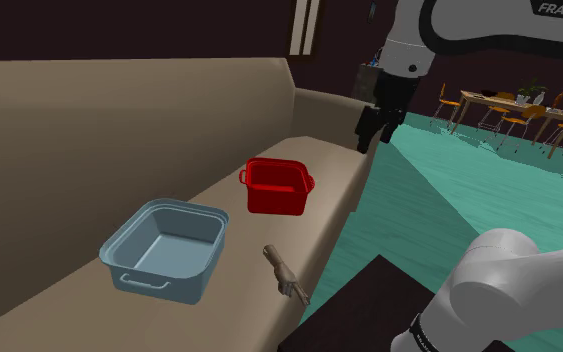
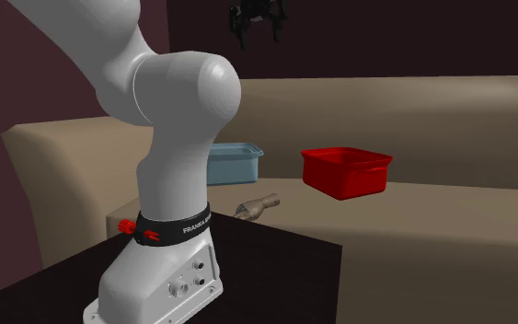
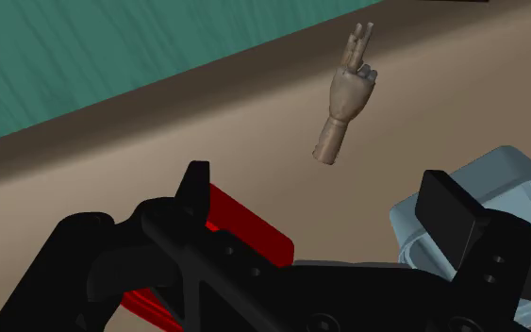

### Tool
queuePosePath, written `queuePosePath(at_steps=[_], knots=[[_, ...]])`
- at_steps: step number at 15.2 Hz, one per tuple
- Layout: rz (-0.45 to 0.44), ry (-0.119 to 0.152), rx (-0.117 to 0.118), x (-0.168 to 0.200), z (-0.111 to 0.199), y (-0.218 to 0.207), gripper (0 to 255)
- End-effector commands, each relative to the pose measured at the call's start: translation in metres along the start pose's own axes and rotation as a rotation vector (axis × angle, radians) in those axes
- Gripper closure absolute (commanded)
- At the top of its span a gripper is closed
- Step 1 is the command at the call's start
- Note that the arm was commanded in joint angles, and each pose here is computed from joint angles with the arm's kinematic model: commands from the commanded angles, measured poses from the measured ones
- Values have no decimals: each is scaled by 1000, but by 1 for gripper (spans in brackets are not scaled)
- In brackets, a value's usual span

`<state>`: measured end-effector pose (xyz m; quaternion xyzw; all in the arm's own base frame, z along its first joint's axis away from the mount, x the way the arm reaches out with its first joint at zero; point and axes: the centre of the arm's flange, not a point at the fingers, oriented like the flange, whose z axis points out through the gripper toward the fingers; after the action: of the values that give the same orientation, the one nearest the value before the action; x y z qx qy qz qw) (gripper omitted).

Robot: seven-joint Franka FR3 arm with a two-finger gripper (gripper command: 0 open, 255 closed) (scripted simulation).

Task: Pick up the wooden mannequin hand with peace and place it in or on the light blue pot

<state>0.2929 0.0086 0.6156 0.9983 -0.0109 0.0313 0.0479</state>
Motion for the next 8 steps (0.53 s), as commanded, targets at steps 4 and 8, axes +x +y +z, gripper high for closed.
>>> queuePosePath(at_steps=[4,8], knots=[[10,-3,20,8,38,-3,0],[22,-7,46,19,89,-9,0]])
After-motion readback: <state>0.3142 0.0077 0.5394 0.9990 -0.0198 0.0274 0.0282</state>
